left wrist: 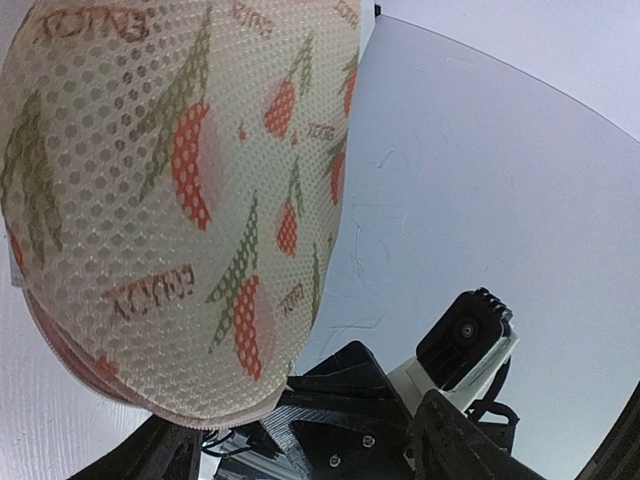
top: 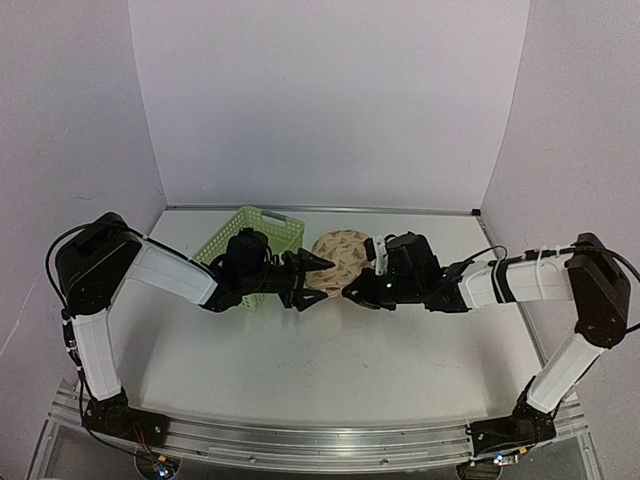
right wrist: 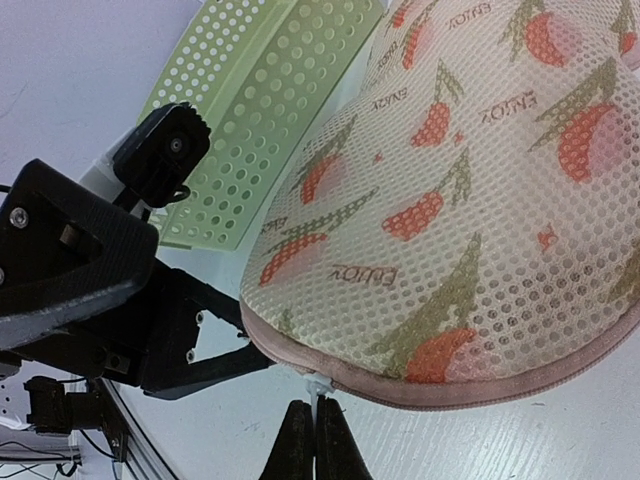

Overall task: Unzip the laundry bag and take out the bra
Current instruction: Hold the laundry bag at the center of the board.

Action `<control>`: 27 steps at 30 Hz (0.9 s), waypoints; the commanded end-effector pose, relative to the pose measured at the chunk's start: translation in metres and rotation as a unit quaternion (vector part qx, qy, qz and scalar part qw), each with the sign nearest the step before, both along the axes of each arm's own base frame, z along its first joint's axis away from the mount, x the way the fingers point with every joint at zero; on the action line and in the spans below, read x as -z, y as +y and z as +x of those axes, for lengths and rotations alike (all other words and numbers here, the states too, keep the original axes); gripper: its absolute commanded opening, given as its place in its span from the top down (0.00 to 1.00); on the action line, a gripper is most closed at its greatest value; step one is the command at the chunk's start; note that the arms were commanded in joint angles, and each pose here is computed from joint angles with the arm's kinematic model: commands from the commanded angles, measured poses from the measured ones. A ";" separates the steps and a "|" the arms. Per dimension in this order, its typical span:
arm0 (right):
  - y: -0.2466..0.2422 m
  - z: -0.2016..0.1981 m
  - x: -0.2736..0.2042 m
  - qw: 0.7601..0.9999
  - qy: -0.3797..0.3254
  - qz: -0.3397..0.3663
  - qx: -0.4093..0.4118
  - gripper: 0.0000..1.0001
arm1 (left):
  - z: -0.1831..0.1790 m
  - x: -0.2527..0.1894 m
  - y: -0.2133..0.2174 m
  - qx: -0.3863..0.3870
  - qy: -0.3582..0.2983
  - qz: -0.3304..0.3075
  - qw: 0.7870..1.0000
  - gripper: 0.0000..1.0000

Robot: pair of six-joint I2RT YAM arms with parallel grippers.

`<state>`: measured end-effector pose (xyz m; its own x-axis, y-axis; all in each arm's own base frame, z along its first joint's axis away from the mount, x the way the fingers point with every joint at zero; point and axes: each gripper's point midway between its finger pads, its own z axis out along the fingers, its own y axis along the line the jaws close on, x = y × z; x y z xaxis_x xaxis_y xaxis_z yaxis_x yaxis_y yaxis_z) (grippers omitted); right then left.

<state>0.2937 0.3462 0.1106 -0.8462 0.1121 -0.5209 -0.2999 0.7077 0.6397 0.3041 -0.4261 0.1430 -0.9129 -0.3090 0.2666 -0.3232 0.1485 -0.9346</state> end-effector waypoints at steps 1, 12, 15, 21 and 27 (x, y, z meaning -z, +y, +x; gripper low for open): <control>0.015 0.013 -0.027 0.999 -0.037 0.031 0.001 1.00 | -0.010 -0.023 0.002 0.012 -0.008 -0.031 0.999 0.27; 0.019 0.008 -0.036 0.998 -0.044 0.040 -0.011 1.00 | -0.011 -0.006 0.000 0.015 0.014 -0.022 1.000 0.27; 0.020 0.004 -0.041 0.998 -0.049 0.045 -0.017 1.00 | -0.008 -0.003 -0.003 0.016 0.017 -0.021 1.000 0.27; 0.019 -0.003 -0.045 0.997 -0.052 0.048 -0.023 1.00 | -0.005 0.007 -0.006 0.016 0.023 -0.015 0.999 0.31; 0.021 -0.011 -0.045 0.997 -0.054 0.053 -0.035 1.00 | -0.003 0.009 -0.008 0.013 0.022 -0.013 1.000 0.48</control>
<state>0.2843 0.3551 0.1109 -0.8470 0.0856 -0.5246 -0.3260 0.6959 0.6399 0.2945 -0.4216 0.1088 -0.8842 -0.3136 0.3463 -0.4152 0.1874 -0.8902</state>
